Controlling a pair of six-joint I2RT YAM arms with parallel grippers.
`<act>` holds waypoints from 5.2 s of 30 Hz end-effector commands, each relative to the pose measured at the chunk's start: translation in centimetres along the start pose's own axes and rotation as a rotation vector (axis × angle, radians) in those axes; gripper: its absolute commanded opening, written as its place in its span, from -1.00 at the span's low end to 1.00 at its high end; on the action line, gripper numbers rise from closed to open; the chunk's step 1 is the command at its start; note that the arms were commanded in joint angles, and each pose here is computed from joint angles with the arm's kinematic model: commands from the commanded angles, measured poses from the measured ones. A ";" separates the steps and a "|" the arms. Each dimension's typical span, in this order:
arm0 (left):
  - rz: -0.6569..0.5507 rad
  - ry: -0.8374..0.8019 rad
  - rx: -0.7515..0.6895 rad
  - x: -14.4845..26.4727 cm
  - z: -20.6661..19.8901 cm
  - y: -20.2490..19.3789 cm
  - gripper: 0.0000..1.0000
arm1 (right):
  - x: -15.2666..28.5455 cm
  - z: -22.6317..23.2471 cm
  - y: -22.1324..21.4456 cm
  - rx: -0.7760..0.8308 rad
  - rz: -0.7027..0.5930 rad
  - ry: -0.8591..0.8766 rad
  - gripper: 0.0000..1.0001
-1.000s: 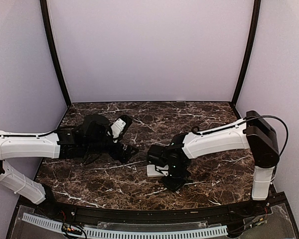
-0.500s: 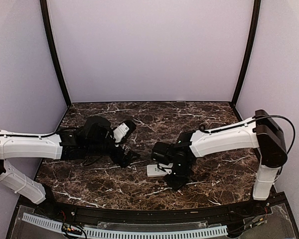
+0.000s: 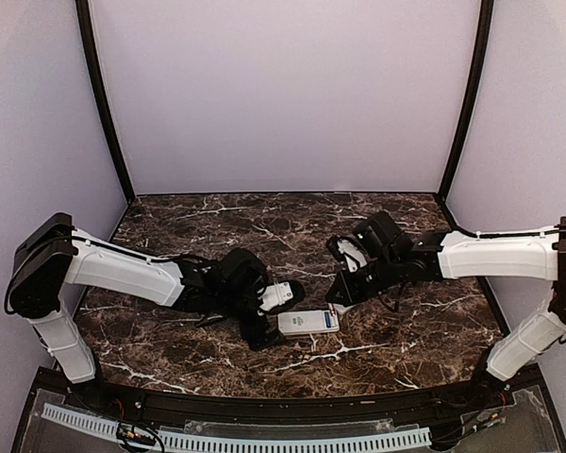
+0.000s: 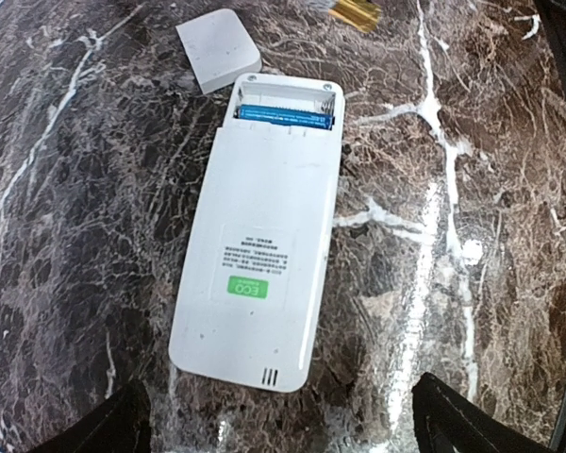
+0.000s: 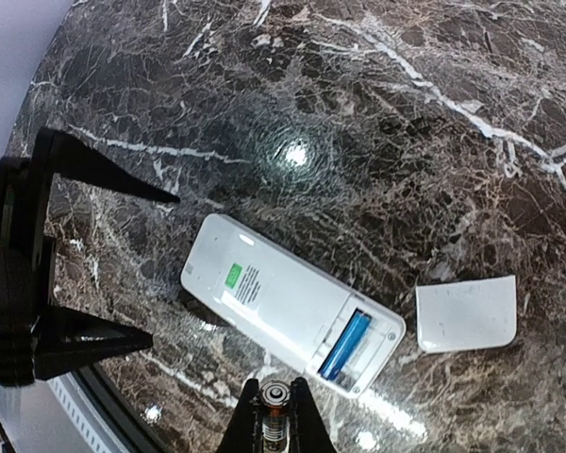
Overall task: Load the batteries into the remote control
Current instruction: Hold the remote control without the battery cover at the center of the board, then place the battery in the battery compartment, then load the battery into the battery compartment.
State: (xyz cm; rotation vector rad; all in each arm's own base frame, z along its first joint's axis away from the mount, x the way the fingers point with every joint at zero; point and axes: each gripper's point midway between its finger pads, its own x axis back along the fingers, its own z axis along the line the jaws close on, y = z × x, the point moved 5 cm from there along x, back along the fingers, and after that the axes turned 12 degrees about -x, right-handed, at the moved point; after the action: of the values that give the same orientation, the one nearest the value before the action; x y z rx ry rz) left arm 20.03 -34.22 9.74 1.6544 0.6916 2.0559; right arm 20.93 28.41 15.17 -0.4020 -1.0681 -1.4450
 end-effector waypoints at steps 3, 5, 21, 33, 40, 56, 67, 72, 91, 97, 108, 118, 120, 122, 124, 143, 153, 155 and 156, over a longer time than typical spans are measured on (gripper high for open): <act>0.070 -0.050 -0.073 -2.3 0.0 -0.5 0.88 | -1.9 -0.4 2.1 0.049 -0.175 0.055 -1.00; 0.080 -0.055 -0.071 -2.8 0.1 -0.7 0.88 | -2.0 -0.8 2.3 0.049 -0.217 0.071 -1.00; 0.099 -0.130 -0.038 -5.0 0.2 -1.5 0.51 | -4.7 -5.0 1.2 0.009 -0.214 0.001 -1.00; 0.120 -0.135 -0.008 -5.3 0.2 -1.7 0.29 | -4.9 -6.5 -0.6 -0.078 -0.248 0.026 -1.00; 0.129 -0.140 0.004 -5.5 0.1 -1.9 0.22 | -5.6 -7.1 -1.7 -0.069 -0.197 0.004 -1.00; 0.145 -0.170 0.008 -6.2 -0.1 -2.1 -0.03 | -5.6 -7.4 -4.0 -0.069 -0.060 -0.034 -0.80; 0.132 -0.182 -0.016 -6.1 -0.3 -2.0 -0.01 | -2.7 -4.5 -0.3 0.042 -0.077 -0.041 -0.36; 0.128 -0.186 -0.022 -6.2 -0.3 -2.0 0.00 | -2.5 -4.4 1.2 0.000 -0.025 -0.091 -0.72; 0.123 -0.186 -0.006 -6.3 -0.4 -2.2 -0.01 | -5.2 -5.6 1.6 -0.019 0.055 -0.191 -0.75; 0.123 -0.185 0.000 -6.3 -0.3 -2.2 -0.01 | -5.2 -5.4 1.9 -0.001 0.055 -0.191 -0.70; 0.119 -0.187 0.003 -6.3 -0.3 -2.3 -0.06 | -5.7 -5.5 1.7 0.005 0.064 -0.187 -0.86; 0.122 -0.188 0.003 -6.3 -0.3 -2.3 -0.14 | -6.0 -6.0 0.3 0.004 0.098 -0.204 -1.00; 0.121 -0.188 0.002 -6.3 -0.2 -2.3 -0.15 | -6.1 -6.0 0.0 0.003 0.104 -0.202 -1.00; 0.123 -0.190 0.003 -6.3 -0.3 -2.3 -0.15 | -6.2 -6.0 -0.3 -0.001 0.106 -0.198 -1.00; 0.125 -0.190 0.003 -6.4 -0.3 -2.3 -0.14 | -6.2 -6.0 -0.8 -0.005 0.108 -0.196 -1.00; 0.128 -0.197 -0.002 -6.4 -0.2 -2.2 -0.14 | -6.4 -8.7 -5.9 -0.088 0.155 -0.241 -1.00; 0.131 -0.200 -0.003 -6.4 -0.2 -2.2 -0.14 | -5.3 -7.3 -3.5 -0.020 0.114 -0.252 -1.00; 0.131 -0.200 -0.004 -6.4 -0.3 -2.2 -0.14 | -5.4 -7.2 -3.2 -0.008 0.120 -0.259 -1.00; 0.131 -0.201 -0.004 -6.4 -0.3 -2.1 -0.14 | -5.5 -7.1 -3.1 -0.005 0.124 -0.259 -1.00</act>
State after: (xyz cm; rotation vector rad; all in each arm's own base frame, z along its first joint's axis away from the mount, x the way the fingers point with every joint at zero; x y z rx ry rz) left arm 22.24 -37.80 6.16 1.7653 0.5816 1.9412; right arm 23.32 26.80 7.43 -0.5558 -1.1933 -1.4451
